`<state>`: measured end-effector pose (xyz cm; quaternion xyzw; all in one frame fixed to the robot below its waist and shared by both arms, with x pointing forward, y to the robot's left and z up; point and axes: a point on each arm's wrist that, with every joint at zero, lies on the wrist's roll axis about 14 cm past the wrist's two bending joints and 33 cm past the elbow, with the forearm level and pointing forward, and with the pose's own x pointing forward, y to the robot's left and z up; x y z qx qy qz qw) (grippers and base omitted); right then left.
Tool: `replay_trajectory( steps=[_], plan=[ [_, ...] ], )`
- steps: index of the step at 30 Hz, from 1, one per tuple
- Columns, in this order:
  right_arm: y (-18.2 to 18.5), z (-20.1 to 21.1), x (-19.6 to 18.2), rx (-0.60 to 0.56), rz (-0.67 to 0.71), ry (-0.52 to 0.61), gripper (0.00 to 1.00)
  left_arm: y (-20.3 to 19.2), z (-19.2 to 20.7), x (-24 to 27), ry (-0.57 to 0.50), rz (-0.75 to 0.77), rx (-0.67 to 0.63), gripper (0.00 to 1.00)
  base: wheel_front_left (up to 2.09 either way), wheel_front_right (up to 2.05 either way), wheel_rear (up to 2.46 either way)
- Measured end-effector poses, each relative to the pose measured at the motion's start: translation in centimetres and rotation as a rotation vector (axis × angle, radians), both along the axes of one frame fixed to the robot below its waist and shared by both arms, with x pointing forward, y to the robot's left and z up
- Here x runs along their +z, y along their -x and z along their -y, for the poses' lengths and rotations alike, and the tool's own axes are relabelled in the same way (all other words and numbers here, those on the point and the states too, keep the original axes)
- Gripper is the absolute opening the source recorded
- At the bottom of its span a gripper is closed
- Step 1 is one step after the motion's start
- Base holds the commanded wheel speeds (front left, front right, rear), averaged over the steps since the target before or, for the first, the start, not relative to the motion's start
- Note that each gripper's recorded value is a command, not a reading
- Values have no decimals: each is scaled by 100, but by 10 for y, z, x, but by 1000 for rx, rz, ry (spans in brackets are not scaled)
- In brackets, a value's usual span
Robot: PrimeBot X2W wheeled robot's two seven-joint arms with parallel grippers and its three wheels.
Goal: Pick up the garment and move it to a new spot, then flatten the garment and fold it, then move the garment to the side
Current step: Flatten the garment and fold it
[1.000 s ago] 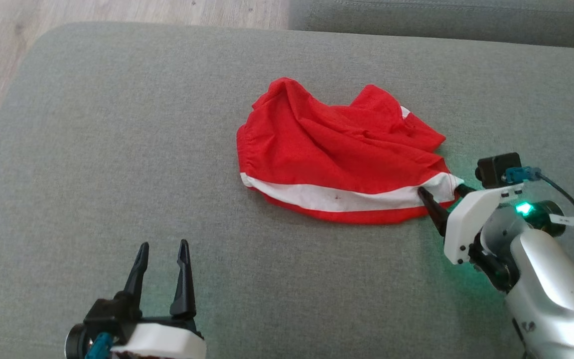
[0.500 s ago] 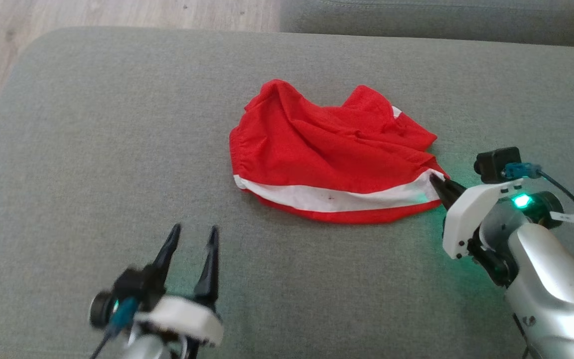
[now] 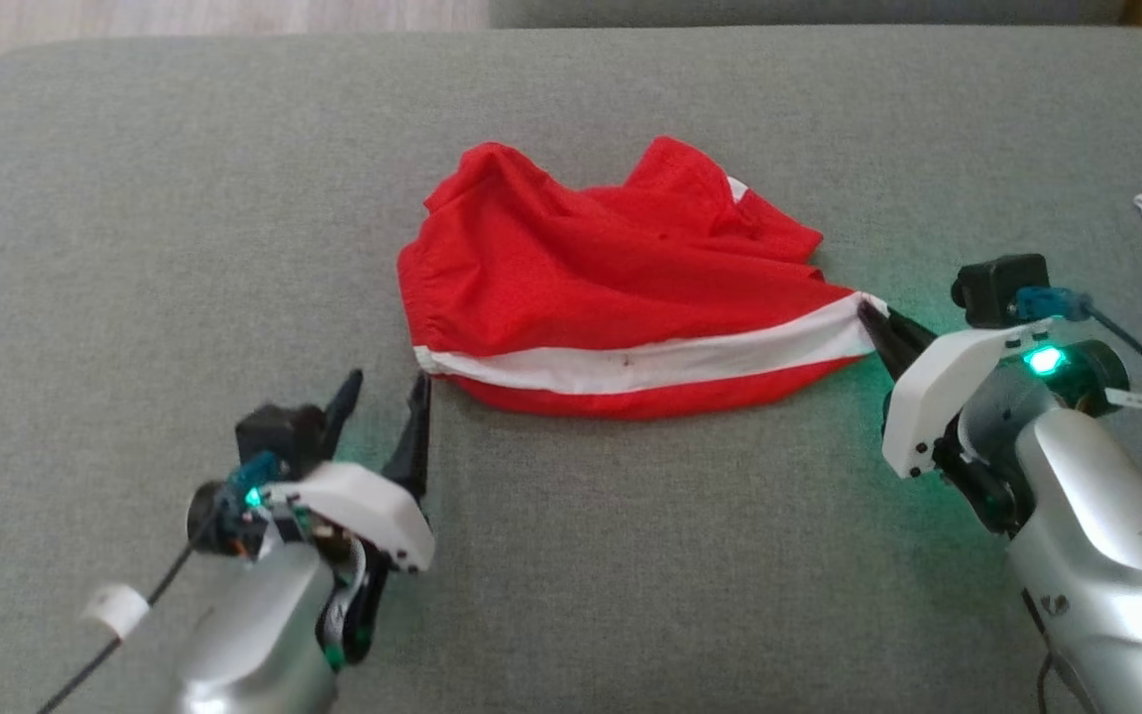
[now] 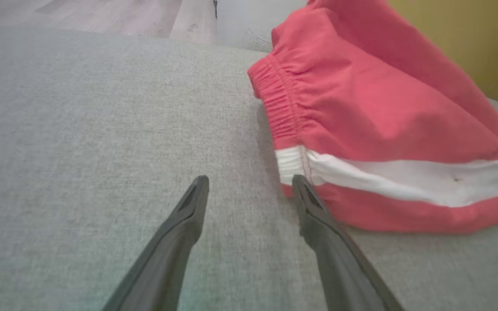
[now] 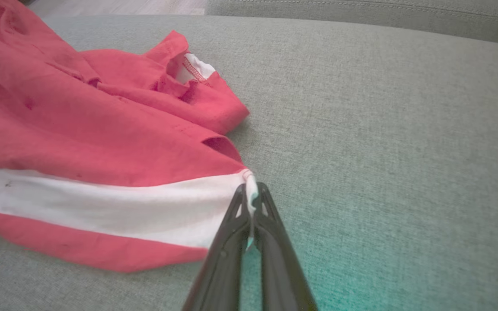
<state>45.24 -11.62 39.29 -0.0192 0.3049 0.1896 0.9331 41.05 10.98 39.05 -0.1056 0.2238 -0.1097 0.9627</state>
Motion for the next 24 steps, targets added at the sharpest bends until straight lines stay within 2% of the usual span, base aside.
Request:
replay_trajectory(
  steps=[5,22,24],
  plan=[
    [-1,4,-6,-11,-9,-2,0,-17,8,0,46,0,-24,100,0,0,0],
    [-6,12,-12,-35,-15,0,0,-30,44,0,132,-3,-130,100,0,0,0],
    [-6,12,-13,-36,-16,0,0,-30,45,-3,132,-16,-131,80,0,0,0]
  ],
)
